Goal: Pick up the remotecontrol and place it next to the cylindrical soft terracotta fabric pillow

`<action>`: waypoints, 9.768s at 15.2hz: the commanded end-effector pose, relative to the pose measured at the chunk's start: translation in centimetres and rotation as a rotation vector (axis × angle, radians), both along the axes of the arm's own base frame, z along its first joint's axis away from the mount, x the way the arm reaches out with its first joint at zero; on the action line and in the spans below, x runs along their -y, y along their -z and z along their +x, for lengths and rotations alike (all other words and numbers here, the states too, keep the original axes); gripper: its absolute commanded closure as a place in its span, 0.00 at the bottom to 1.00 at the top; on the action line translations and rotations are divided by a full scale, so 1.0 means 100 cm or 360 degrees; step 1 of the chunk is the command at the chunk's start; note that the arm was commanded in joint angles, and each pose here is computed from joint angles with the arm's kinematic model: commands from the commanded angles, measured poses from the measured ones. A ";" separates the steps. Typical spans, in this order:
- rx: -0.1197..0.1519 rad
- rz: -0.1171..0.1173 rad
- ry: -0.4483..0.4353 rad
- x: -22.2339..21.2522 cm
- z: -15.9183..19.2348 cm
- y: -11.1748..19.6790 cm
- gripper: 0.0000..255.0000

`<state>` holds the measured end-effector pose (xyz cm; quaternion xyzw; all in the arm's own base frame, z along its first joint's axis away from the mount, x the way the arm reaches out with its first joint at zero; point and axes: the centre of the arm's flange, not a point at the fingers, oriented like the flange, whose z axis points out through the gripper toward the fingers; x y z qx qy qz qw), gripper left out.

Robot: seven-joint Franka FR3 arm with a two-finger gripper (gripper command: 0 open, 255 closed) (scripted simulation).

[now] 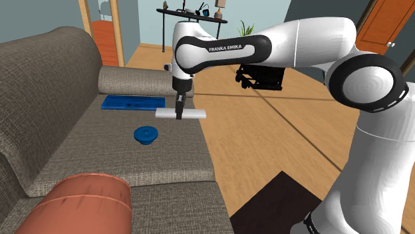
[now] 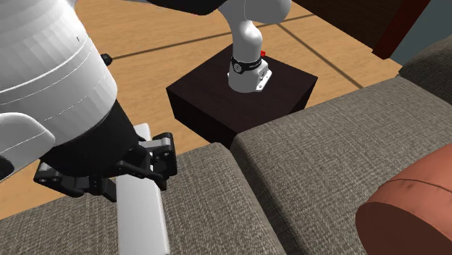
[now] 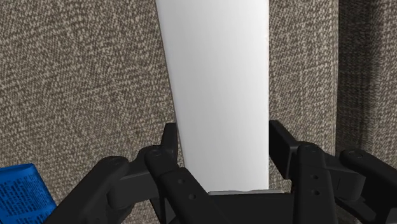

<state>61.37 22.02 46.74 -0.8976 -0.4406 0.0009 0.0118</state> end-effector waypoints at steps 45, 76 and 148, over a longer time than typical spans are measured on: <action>0.0000 0.0000 0.0000 -0.149 -0.249 -0.128 1.00; 0.0000 0.0000 0.0000 -0.358 -0.600 -0.128 1.00; 0.0000 0.0000 0.0000 -0.373 -0.626 0.074 0.00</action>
